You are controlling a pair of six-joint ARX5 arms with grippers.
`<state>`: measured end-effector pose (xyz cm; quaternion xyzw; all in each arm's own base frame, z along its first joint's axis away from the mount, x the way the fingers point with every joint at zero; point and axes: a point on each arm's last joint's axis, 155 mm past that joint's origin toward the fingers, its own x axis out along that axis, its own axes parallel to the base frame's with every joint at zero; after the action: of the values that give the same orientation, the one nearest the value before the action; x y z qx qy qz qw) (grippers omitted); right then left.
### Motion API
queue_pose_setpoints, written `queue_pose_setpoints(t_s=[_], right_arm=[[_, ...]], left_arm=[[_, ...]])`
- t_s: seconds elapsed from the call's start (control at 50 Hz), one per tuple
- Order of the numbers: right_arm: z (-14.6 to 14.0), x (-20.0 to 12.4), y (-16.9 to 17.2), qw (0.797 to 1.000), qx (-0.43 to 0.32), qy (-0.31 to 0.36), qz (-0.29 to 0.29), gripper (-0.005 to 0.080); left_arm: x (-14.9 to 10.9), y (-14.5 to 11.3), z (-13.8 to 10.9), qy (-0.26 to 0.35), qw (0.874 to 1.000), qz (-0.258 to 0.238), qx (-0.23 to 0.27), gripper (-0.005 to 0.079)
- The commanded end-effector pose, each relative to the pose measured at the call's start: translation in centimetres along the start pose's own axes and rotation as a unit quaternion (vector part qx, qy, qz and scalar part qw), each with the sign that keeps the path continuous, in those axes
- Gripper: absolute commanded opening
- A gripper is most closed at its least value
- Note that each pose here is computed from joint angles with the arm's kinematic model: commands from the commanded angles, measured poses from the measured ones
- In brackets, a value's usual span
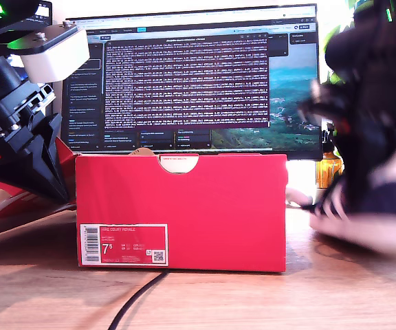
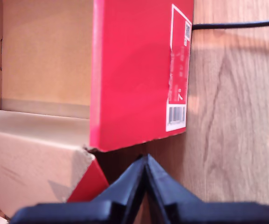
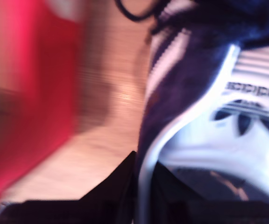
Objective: Pack the blue shoes by picking the first shoe and placing it inside the red shoebox, left side, then picking and rotating the second shoe and placing it in the shoebox
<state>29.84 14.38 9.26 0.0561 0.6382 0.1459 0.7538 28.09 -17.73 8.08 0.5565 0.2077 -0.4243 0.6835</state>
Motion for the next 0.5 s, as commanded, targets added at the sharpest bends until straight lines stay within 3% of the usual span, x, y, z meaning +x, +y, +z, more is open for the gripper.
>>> queue_pose_setpoints(t_s=[0.0, 0.22, 0.48], right_arm=[[3.4, -4.3, 1.9, 0.997, -0.012, -0.078, 0.019, -0.0013], [6.6, -8.2, 5.1, 0.989, -0.013, -0.141, 0.046, -0.0013], [9.3, -10.0, 10.5, 0.973, -0.006, -0.205, 0.11, -0.0013]], left_arm=[[0.2, 0.4, 0.2, -0.003, 1.0, 0.007, 0.002, -0.0019], [0.2, 0.4, 0.2, -0.003, 1.0, 0.007, 0.002, -0.0019], [0.2, 0.5, 0.2, -0.003, 1.0, 0.008, 0.002, -0.0019]])
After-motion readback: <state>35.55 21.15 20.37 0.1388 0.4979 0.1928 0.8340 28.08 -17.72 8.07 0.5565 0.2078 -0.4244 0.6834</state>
